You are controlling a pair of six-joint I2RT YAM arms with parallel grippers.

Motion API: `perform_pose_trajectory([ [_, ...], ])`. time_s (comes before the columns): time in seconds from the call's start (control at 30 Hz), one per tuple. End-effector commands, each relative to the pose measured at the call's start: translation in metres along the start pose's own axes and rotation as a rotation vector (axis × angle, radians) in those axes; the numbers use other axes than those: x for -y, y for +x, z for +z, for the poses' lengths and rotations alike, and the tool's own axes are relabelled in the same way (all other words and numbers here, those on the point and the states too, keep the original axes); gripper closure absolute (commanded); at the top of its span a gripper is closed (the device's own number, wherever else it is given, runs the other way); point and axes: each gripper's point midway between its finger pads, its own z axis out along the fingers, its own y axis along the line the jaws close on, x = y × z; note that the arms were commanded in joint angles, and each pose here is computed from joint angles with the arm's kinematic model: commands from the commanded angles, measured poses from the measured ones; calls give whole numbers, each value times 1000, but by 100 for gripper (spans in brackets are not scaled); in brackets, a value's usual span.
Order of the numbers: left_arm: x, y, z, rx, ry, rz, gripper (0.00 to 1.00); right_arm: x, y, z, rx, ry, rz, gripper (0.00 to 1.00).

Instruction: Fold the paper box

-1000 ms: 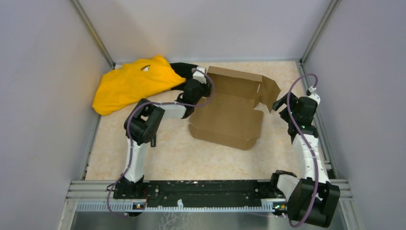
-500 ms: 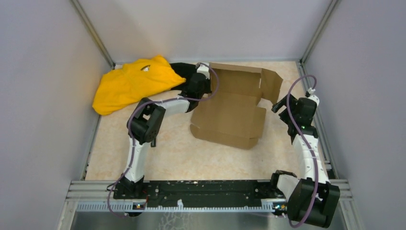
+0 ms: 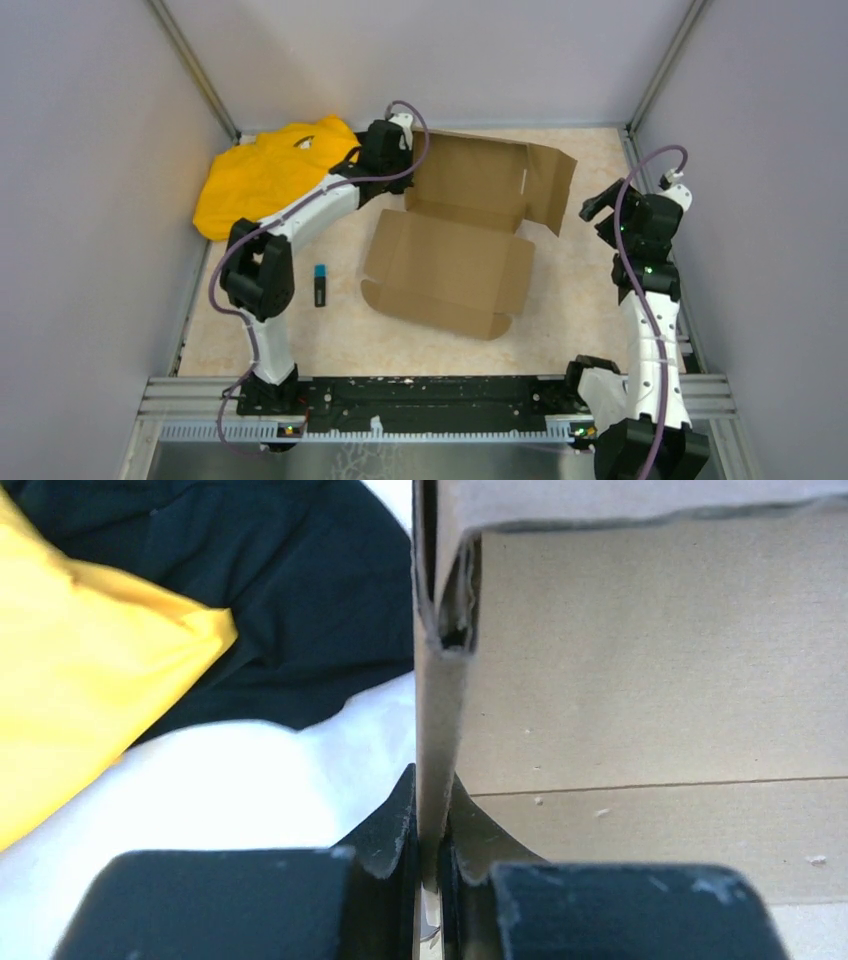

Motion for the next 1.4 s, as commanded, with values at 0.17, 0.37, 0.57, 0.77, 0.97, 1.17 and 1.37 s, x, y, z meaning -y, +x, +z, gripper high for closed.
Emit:
perform_pose_trajectory([
  [0.17,-3,-4,-82,-177,78,-77,90,-3,-25,-18,57,23,-37,13],
  [0.37,3,20,-92,-292,131,-117,91,-36,1,-14,-4,-232,-57,17],
  [0.57,7,35,-94,-336,161,-127,91,-56,41,-16,-129,-438,-86,32],
  [0.77,13,42,-86,-359,195,-133,91,-70,61,-26,-175,-593,-90,37],
  [0.97,16,53,-80,-378,213,-143,92,-83,56,-34,-168,-669,-81,37],
  [1.17,14,63,-77,-394,209,-144,92,-92,50,-40,-140,-719,-67,37],
  [1.37,17,67,-75,-397,221,-158,92,-98,59,-44,-175,-759,-62,39],
])
